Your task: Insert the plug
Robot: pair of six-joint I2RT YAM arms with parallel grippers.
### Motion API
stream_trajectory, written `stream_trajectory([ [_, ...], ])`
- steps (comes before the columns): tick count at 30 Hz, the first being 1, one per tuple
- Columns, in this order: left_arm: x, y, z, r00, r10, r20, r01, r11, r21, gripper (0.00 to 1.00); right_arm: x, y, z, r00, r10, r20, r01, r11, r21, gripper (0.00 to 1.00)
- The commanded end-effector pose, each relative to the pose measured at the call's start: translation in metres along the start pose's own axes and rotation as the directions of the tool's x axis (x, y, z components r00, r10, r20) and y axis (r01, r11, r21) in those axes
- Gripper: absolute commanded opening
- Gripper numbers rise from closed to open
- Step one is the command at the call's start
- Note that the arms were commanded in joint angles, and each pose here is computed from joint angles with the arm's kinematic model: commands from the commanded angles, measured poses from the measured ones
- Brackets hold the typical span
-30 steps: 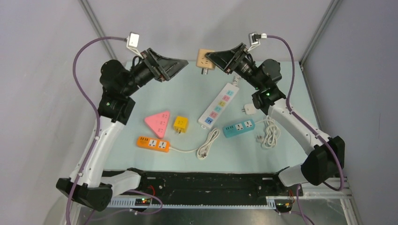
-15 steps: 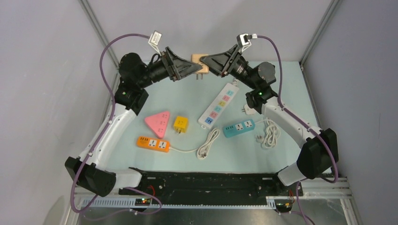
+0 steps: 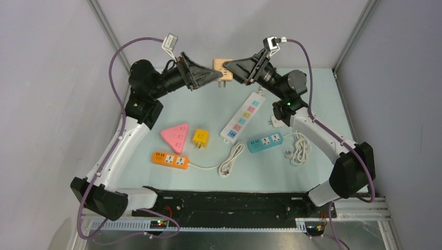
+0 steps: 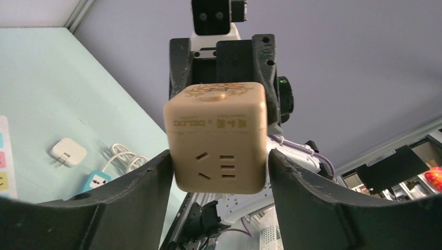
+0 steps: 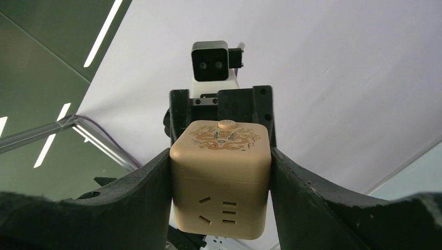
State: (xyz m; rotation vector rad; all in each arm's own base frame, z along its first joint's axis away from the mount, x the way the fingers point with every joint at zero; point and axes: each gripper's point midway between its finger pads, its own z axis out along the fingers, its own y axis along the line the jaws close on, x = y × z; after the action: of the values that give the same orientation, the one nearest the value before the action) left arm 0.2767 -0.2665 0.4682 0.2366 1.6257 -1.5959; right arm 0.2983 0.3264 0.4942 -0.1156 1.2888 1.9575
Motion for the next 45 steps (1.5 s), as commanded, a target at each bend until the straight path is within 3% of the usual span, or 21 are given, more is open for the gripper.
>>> stream_trajectory([
  [1,-0.001,-0.029,-0.009,0.999,0.041,0.006,-0.041,0.996,0.073,0.59,-0.008,0.032,0.005,0.999,-0.032,0.019,0.033,0.994,-0.104,0.29],
  [7,-0.002,-0.03,-0.008,0.999,0.05,0.006,-0.05,0.996,0.08,0.14,-0.001,0.027,0.005,1.0,-0.011,-0.011,0.01,0.997,-0.077,0.32],
  [8,-0.001,-0.029,-0.008,0.998,0.059,0.001,-0.059,0.995,0.083,0.04,0.001,0.028,0.004,1.0,-0.006,-0.019,0.005,0.998,-0.06,0.38],
  [9,0.0,-0.028,-0.008,0.998,0.065,-0.002,-0.064,0.995,0.081,0.02,0.003,0.026,0.004,0.999,-0.024,-0.026,0.023,0.998,-0.051,0.43],
  [11,0.005,-0.024,-0.011,0.995,0.101,-0.015,-0.1,0.991,0.085,0.0,0.01,0.026,0.002,0.996,-0.08,-0.049,0.079,0.997,-0.022,0.67],
  [12,0.009,-0.024,-0.012,0.993,0.114,-0.029,-0.111,0.989,0.093,0.0,0.013,0.025,-0.002,0.994,-0.096,-0.058,0.096,0.995,0.001,0.87],
  [14,0.018,-0.029,-0.02,0.983,0.173,-0.055,-0.165,0.978,0.124,0.0,0.022,0.029,-0.007,0.977,-0.188,-0.104,0.186,0.982,-0.027,0.98],
  [21,0.041,-0.031,-0.04,0.913,0.395,-0.102,-0.374,0.911,0.176,0.0,0.04,0.036,-0.034,0.902,-0.352,-0.249,0.343,0.936,-0.078,0.99],
  [27,0.061,-0.031,-0.049,0.873,0.447,-0.198,-0.394,0.883,0.254,0.0,0.066,0.036,-0.056,0.785,-0.446,-0.431,0.44,0.89,-0.119,1.0],
  [33,0.071,-0.025,-0.055,0.836,0.51,-0.202,-0.45,0.849,0.278,0.0,0.097,0.031,-0.055,0.692,-0.478,-0.54,0.475,0.866,-0.158,0.99],
  [36,0.074,-0.024,-0.056,0.84,0.498,-0.214,-0.434,0.855,0.285,0.0,0.104,0.028,-0.057,0.683,-0.464,-0.563,0.463,0.872,-0.158,0.99],
  [42,0.074,-0.017,-0.055,0.843,0.497,-0.208,-0.444,0.859,0.254,0.0,0.11,0.021,-0.055,0.67,-0.393,-0.629,0.4,0.906,-0.14,0.77],
  [45,0.075,-0.017,-0.055,0.842,0.495,-0.212,-0.441,0.86,0.256,0.0,0.11,0.018,-0.054,0.672,-0.384,-0.633,0.396,0.909,-0.132,0.8],
])
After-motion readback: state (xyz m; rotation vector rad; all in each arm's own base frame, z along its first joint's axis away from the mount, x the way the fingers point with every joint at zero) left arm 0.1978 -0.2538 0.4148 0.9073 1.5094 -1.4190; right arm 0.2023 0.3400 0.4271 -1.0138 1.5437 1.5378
